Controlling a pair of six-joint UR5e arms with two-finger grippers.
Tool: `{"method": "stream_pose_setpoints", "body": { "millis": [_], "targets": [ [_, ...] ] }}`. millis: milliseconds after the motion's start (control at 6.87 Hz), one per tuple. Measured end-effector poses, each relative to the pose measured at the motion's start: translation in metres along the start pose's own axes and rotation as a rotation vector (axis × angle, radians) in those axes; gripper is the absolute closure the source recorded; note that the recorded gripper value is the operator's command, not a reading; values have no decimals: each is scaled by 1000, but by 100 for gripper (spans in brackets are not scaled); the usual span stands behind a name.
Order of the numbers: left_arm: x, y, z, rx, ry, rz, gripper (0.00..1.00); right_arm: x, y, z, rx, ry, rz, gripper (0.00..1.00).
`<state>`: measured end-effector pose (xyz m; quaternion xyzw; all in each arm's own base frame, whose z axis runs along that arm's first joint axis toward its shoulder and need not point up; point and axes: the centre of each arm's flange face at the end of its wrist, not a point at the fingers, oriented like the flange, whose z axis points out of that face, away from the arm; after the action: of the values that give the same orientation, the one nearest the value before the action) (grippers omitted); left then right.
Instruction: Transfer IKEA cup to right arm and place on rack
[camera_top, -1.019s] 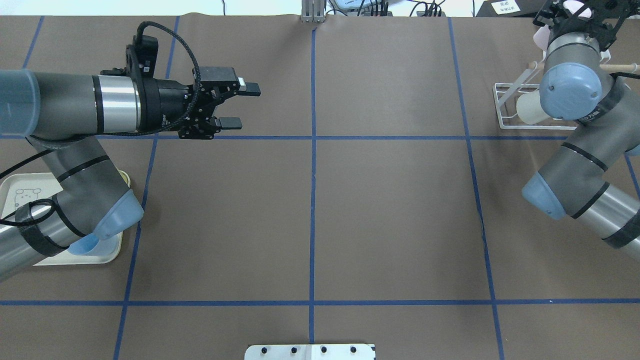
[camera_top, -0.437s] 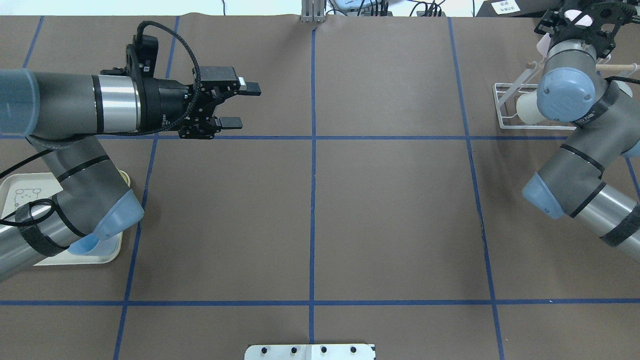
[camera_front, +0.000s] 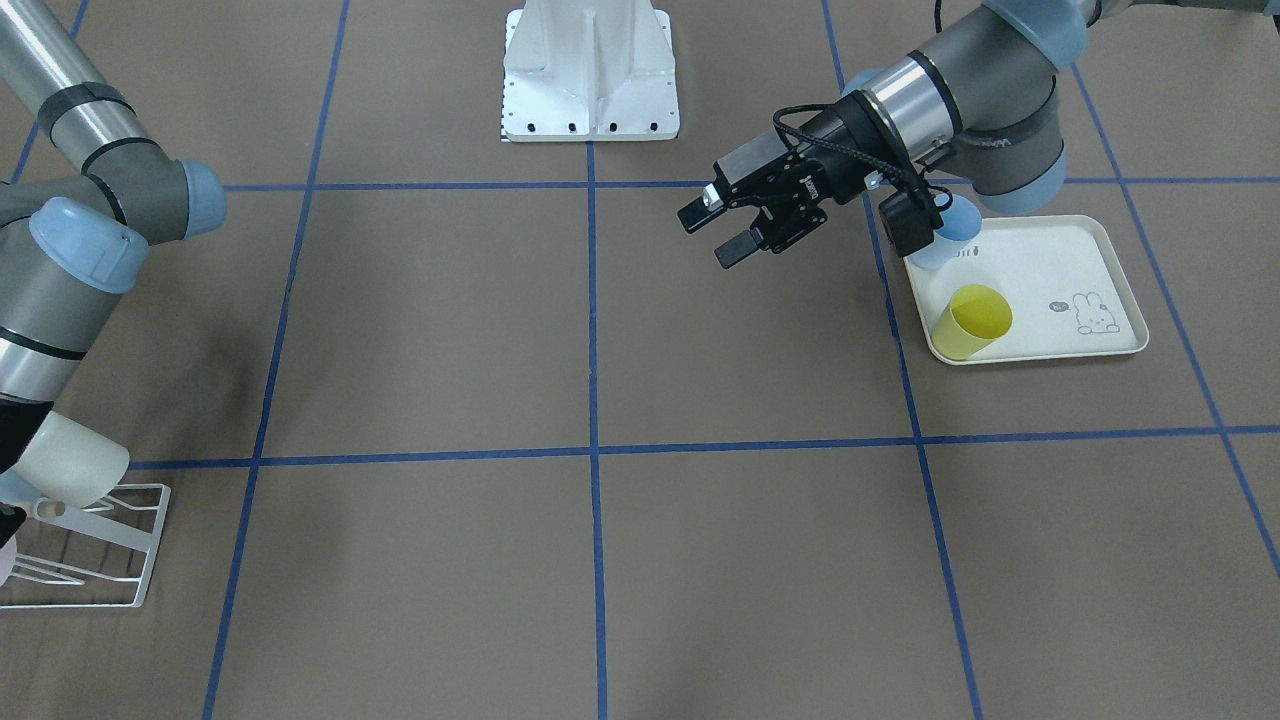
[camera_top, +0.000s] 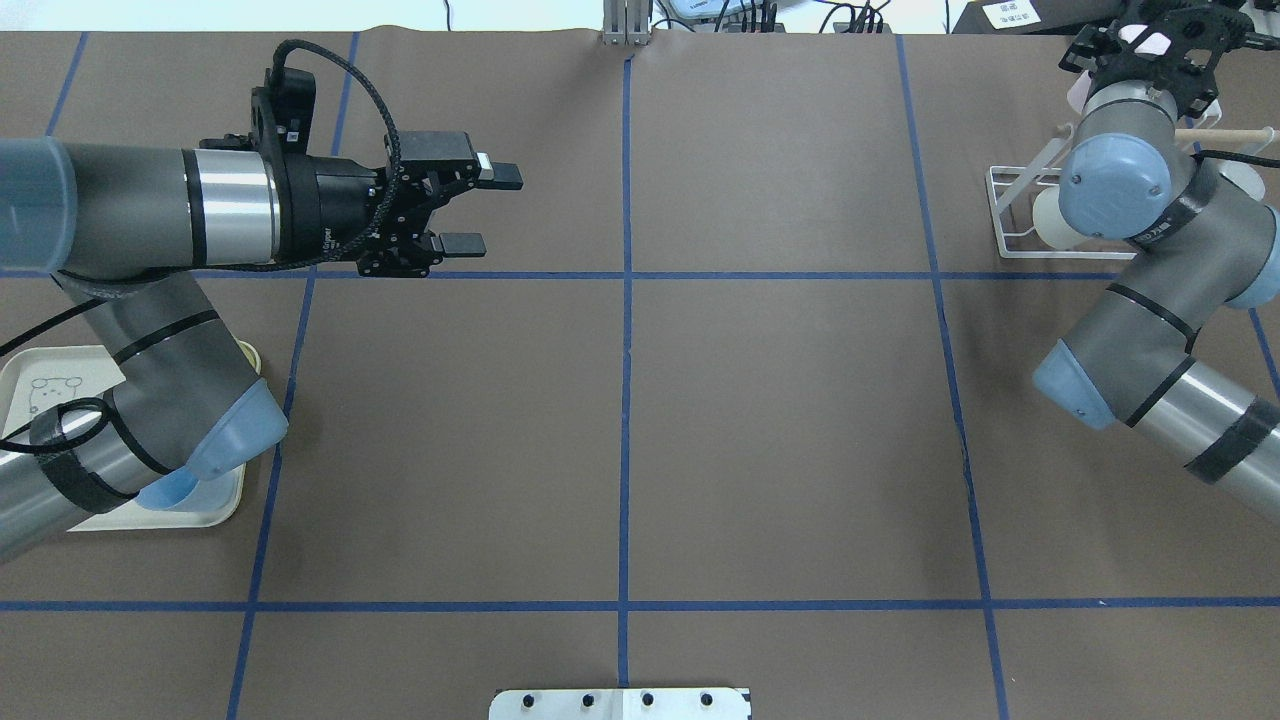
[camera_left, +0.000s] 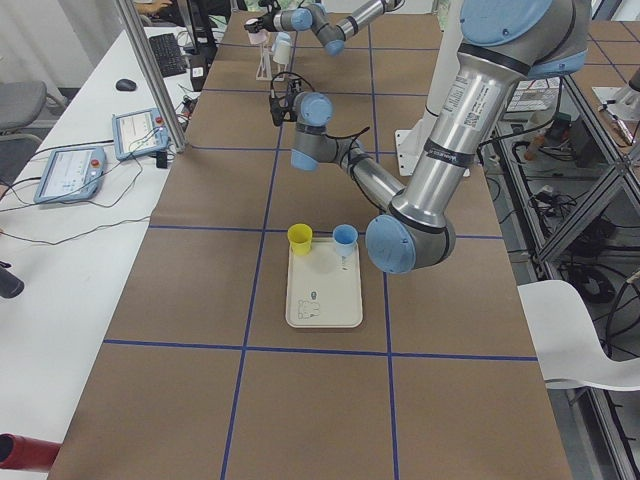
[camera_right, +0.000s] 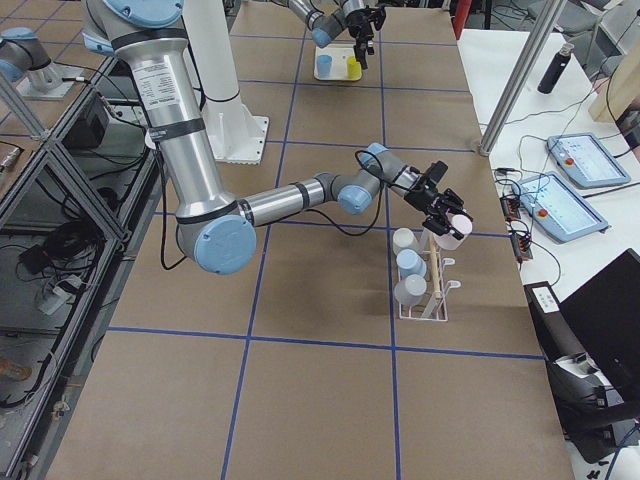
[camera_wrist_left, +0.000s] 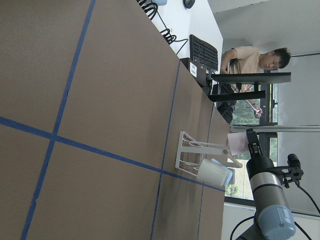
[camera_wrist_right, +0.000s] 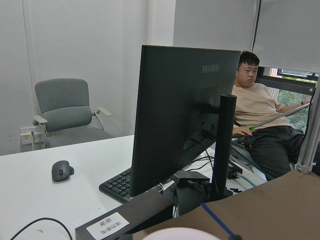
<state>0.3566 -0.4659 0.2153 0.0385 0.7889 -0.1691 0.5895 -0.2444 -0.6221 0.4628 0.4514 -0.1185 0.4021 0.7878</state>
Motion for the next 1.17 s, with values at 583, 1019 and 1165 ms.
{"method": "stream_pose_setpoints", "body": {
  "millis": [583,1019,1165],
  "targets": [
    [2,1,-1,-1,4,1,0,3,7,9,14,22,-12,86],
    [3,1,-2,1,6,2,0,0,20,6,8,19,-26,54],
    [3,0,-3,1,7,2,0,1,27,8,8,25,-36,27]
  ]
}}
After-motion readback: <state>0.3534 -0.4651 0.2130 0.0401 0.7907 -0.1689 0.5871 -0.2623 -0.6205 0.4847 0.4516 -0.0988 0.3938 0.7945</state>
